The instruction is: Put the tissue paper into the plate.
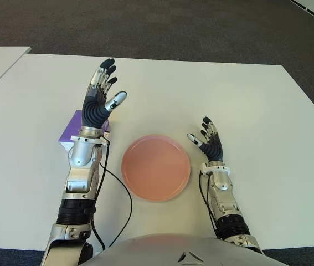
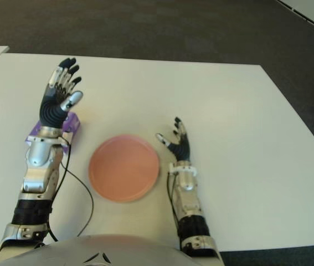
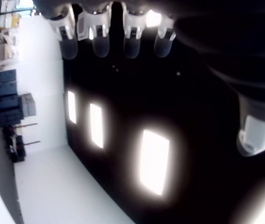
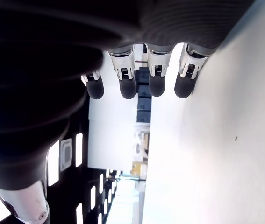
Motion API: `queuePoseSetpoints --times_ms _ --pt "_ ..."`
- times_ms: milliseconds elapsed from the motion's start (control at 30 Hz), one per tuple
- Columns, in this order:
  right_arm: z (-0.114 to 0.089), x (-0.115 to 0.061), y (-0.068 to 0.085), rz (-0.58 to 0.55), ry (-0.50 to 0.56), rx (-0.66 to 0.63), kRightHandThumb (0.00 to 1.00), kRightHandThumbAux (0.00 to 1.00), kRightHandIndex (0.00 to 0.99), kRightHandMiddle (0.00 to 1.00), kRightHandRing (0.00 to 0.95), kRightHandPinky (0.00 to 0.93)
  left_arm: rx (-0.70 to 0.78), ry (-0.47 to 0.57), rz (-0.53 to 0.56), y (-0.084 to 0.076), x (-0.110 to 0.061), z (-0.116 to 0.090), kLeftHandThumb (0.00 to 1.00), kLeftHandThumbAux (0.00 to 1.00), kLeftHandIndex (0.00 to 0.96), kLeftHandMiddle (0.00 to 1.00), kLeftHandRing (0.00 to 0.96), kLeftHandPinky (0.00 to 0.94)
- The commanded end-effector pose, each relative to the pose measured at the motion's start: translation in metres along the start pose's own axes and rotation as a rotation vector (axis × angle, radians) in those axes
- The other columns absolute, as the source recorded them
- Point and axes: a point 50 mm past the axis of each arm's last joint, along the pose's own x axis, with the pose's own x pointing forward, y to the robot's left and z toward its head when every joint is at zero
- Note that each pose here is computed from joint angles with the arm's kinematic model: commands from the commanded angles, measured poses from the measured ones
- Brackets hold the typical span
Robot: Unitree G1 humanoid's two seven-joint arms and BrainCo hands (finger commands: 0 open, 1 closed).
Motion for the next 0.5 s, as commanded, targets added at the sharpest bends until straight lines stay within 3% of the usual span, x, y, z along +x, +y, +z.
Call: queuePoseSetpoints --times_ms 33,233,500 --pt "-0.02 -0.012 0.004 0.01 0.116 0.002 0.158 0.721 0.0 0.035 0.042 0.082 -0.005 -0.074 -0.035 0.002 0.008 0.01 0.131 0.444 0.01 0.0 0.0 0.0" --pt "-0.021 -0.012 0.004 0.01 0.119 0.003 0.162 0.72 0.0 0.034 0.04 0.08 -0.014 -0.146 -0.059 0.012 0.017 0.016 0.203 0.389 0.031 0.0 0.0 0.0" --pt "-0.022 -0.013 0.005 0.009 0.123 0.004 0.149 0.73 0.0 0.033 0.038 0.08 -0.096 -0.258 -0.066 0.015 0.018 0.029 0.315 0.395 0.067 0.015 0.0 0.0"
